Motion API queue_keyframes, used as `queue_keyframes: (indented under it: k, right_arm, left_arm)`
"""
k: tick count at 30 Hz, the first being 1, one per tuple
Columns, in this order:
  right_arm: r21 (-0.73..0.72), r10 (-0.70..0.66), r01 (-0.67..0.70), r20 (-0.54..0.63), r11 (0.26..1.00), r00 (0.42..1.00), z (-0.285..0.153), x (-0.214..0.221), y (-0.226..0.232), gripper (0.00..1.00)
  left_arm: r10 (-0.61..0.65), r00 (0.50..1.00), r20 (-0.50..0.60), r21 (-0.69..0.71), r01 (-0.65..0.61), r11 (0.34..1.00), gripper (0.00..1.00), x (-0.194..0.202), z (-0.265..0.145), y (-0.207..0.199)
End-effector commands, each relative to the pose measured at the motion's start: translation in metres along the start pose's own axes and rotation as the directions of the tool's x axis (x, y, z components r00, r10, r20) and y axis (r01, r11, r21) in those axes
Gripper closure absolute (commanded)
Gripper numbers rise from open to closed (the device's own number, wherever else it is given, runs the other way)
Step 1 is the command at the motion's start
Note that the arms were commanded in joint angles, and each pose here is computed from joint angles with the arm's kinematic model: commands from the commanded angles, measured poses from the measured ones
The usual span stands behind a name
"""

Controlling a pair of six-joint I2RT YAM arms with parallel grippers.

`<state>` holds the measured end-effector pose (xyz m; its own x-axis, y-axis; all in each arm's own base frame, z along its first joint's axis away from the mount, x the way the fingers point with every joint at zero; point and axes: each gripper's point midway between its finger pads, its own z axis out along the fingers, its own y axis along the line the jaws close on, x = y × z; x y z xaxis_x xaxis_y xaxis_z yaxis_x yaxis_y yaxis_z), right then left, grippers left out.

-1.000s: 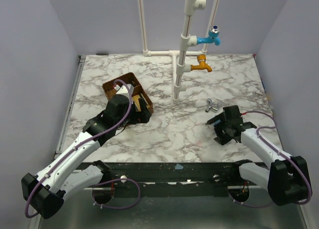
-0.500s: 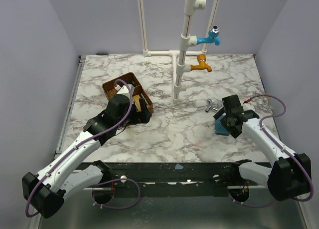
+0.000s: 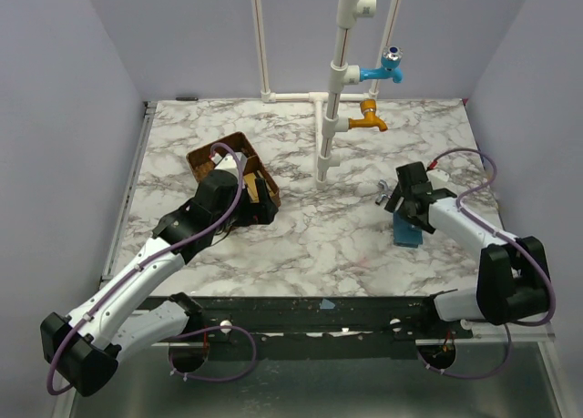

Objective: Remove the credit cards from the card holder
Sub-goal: Move the card holder to the center of the board.

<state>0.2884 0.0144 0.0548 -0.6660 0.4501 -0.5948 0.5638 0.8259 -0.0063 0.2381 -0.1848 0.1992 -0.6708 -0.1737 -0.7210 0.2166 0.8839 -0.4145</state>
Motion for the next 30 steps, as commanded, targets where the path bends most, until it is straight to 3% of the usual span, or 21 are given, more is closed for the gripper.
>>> queue_keyframes:
  k: [1, 7, 14, 23, 30]
  right_arm:
    - [-0.044, -0.012, 0.015, 0.049, 0.999, 0.999, 0.014, -0.010, 0.002, 0.00]
    - [-0.147, 0.028, -0.024, 0.025, 0.989, 0.999, 0.021, -0.006, 0.009, 0.00]
    - [-0.136, 0.044, -0.048, -0.033, 0.990, 0.998, 0.023, 0.004, 0.010, 0.00]
    - [-0.225, 0.060, -0.088, -0.128, 0.970, 0.990, 0.007, 0.033, 0.013, 0.01]
    - [-0.169, 0.050, -0.086, -0.205, 0.982, 0.977, 0.006, 0.055, 0.007, 0.06]
  left_arm:
    - [0.015, 1.000, 0.003, 0.019, -0.015, 1.000, 0.01, -0.007, -0.005, -0.005]
    - [0.014, 1.000, -0.001, 0.015, -0.014, 1.000, 0.02, -0.006, -0.005, -0.005]
    - [0.008, 1.000, -0.007, 0.014, -0.008, 1.000, 0.02, -0.006, -0.003, -0.005]
    - [0.005, 1.000, -0.017, 0.016, -0.005, 1.000, 0.01, -0.005, -0.001, -0.007]
    - [0.001, 1.000, -0.026, 0.017, -0.001, 1.000, 0.02, -0.004, 0.002, -0.008]
